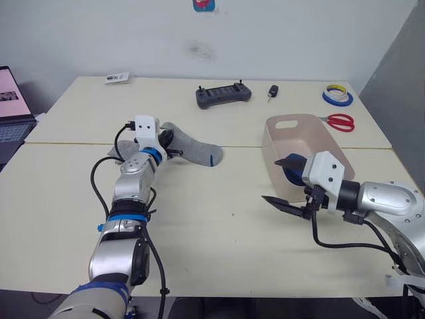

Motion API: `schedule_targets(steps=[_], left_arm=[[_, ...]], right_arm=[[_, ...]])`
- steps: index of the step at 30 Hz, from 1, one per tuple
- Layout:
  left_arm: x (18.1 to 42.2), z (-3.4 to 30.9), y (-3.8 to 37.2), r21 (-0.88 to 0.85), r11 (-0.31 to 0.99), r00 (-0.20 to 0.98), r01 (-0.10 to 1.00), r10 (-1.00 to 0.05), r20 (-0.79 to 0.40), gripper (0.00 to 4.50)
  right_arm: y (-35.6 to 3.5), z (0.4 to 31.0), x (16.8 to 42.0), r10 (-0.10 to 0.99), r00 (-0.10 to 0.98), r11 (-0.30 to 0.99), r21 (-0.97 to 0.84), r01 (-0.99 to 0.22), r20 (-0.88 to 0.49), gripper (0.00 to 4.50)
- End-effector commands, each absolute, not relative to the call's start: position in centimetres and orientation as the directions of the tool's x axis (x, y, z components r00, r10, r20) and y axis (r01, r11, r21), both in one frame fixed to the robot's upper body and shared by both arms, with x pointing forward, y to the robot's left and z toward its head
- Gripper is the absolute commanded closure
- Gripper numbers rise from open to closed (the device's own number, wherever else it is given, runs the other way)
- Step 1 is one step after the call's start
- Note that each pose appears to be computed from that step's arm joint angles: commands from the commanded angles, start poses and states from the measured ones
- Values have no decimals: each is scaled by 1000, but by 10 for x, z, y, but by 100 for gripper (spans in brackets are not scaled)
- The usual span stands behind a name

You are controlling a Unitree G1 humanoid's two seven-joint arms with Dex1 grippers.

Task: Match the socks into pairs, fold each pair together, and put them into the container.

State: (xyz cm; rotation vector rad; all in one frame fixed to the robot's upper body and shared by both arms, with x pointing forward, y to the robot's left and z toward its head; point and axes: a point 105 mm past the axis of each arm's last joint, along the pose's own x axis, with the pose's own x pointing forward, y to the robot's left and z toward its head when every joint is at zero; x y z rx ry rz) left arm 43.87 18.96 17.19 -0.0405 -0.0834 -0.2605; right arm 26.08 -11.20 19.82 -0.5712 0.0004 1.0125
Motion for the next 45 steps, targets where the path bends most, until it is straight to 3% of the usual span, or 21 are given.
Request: schedule_targets(steps=[1,5,14,18,23,27,29,33,41,45], left_arm=[[420,203,171,-7,918,904,397,-390,175,445],[390,214,169,-14,844,833,536,-526,170,445],[349,246,192,-6,758,752,652,-645,137,445],[339,252,210,35,758,754,651,-651,89,445],[326,276,261,188,821,834,539,-551,14,445],[308,282,279,340,780,849,525,-510,-140,445],[305,277,277,388,742,836,547,-507,-209,445],[299,232,241,400,632,748,664,-557,-361,445],[273,133,140,176,480,504,859,-738,-449,445],[272,112,104,122,408,417,905,-789,-451,445]], right_arm=[[-112,206,258,802,550,393,-486,-780,-234,0],[-111,206,257,803,550,394,-486,-780,-232,0],[-108,206,258,816,533,382,-485,-787,-222,0],[-106,207,258,824,525,377,-485,-789,-215,0],[-103,208,256,838,509,375,-469,-800,-199,0],[-95,205,254,857,478,355,-452,-818,-191,0],[-92,204,255,863,468,347,-450,-823,-189,0],[-89,202,256,868,455,330,-455,-827,-196,0],[-103,195,251,837,483,333,-462,-822,-257,0],[-110,194,249,819,502,341,-467,-816,-278,0]])
